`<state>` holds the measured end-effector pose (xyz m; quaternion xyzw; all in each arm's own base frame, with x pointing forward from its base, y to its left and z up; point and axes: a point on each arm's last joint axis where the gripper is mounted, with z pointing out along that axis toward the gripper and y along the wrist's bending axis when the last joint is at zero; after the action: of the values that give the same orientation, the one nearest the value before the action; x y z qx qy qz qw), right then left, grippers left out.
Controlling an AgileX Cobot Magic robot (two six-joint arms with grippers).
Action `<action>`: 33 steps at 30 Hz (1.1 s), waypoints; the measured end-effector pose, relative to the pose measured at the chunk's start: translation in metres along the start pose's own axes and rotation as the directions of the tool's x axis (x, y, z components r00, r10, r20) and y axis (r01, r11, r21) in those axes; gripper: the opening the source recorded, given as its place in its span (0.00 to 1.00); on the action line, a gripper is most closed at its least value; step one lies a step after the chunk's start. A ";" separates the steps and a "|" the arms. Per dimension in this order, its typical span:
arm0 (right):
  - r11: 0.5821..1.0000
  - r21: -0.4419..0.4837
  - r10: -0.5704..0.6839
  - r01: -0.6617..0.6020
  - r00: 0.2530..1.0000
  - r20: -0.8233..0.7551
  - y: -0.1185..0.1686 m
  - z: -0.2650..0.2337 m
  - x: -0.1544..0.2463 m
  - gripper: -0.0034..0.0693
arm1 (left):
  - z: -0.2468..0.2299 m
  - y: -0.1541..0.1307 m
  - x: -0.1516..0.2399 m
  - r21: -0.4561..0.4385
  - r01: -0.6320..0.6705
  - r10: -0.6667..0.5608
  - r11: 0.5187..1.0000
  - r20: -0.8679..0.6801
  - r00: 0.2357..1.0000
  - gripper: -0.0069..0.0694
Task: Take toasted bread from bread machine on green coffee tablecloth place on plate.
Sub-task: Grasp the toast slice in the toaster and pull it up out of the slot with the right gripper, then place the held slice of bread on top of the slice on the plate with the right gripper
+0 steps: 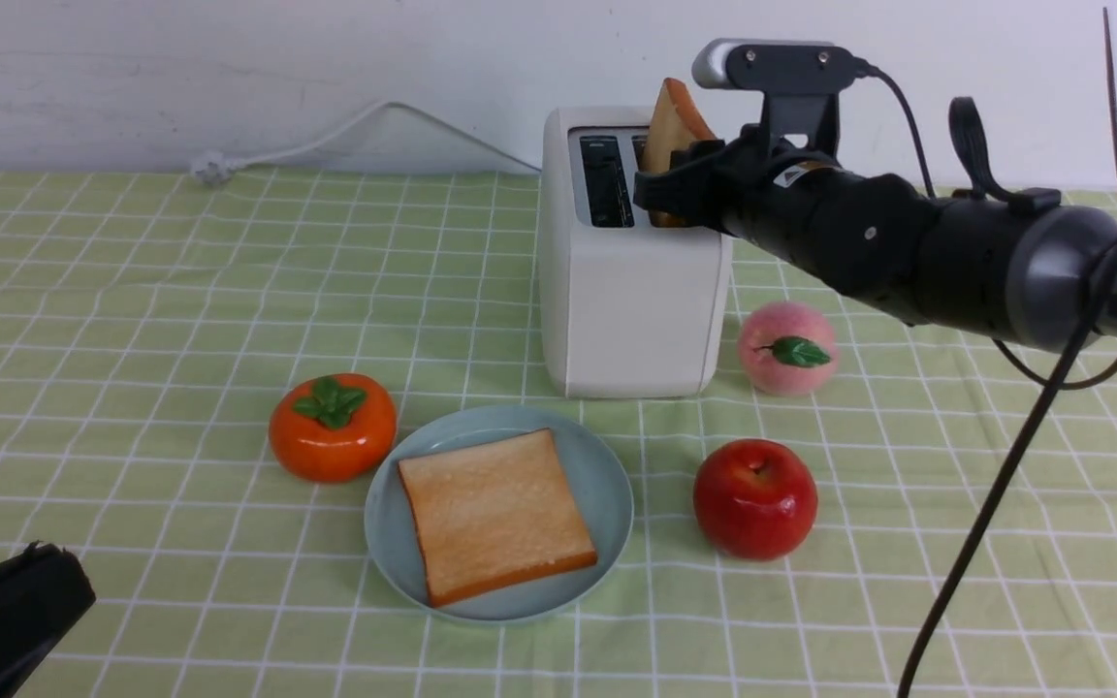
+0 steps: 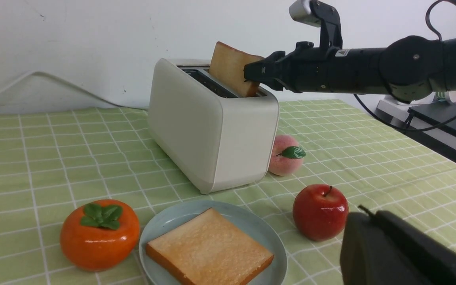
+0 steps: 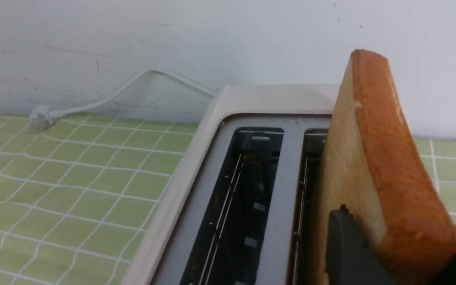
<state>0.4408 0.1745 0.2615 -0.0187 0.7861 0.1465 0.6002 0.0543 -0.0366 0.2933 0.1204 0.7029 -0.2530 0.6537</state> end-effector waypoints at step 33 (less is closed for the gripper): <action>0.885 -0.464 -0.172 0.025 0.945 -0.277 0.064 -0.173 -0.099 0.20 | 0.000 0.000 0.000 0.002 0.002 -0.002 1.000 -0.004 1.000 0.07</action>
<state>0.2935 0.1774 0.4099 -0.2219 0.8123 0.2903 0.4545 0.0542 -0.0368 0.2929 0.1209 0.7042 -0.2541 0.6519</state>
